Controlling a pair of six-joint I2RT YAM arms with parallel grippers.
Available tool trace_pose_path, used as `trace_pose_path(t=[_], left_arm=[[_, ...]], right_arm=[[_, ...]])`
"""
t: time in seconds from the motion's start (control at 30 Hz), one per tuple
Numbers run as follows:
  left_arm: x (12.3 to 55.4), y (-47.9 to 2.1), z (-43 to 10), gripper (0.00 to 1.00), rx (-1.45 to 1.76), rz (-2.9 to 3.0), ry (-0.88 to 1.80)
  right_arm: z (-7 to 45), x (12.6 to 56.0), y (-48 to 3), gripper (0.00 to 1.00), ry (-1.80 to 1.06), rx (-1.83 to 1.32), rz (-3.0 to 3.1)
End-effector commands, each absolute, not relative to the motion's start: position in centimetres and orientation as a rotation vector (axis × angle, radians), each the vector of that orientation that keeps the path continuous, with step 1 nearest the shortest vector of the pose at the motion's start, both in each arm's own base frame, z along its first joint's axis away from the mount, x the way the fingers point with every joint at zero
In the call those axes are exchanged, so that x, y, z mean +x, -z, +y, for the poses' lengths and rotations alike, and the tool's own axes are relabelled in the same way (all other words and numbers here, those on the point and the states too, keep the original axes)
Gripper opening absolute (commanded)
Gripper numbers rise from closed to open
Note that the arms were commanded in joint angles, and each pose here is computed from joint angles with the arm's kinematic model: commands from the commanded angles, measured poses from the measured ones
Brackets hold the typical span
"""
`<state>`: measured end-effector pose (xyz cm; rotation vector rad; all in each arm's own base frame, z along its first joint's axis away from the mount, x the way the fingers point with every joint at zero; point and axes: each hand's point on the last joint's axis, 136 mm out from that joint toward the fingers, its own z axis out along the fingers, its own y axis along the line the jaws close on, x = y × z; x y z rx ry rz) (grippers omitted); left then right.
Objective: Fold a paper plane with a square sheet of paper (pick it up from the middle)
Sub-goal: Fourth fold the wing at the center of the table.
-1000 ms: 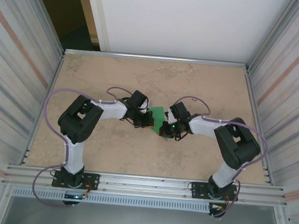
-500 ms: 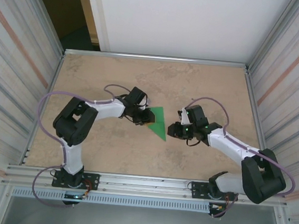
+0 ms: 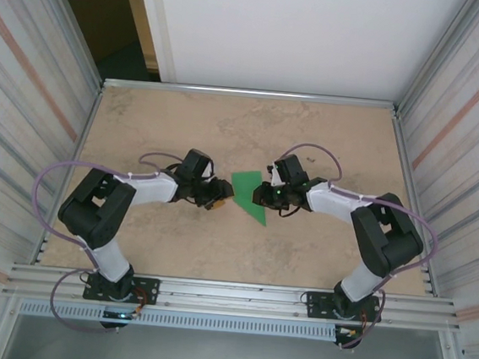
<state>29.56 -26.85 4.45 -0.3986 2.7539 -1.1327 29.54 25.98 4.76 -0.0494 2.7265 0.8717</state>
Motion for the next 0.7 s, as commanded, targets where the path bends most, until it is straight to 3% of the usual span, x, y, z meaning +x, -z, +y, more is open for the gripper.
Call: trace_pose_path(t=[0.0,0.43,0.67], left_arm=[[30.3,-4.9,-27.6,0.44,-0.411,2.709,1.179],[30.6,-4.1,-29.0,0.45,-0.413,2.741,1.210],[31.2,-3.9,-29.6,0.35,-0.415,2.743,1.229]], right_arm=[[25.5,30.7,-4.0,0.21,-0.845,0.015,2.719],[24.1,29.4,-0.3,0.18,-0.797,0.091,2.831],[23.9,29.3,0.0,0.17,-0.787,0.093,2.840]])
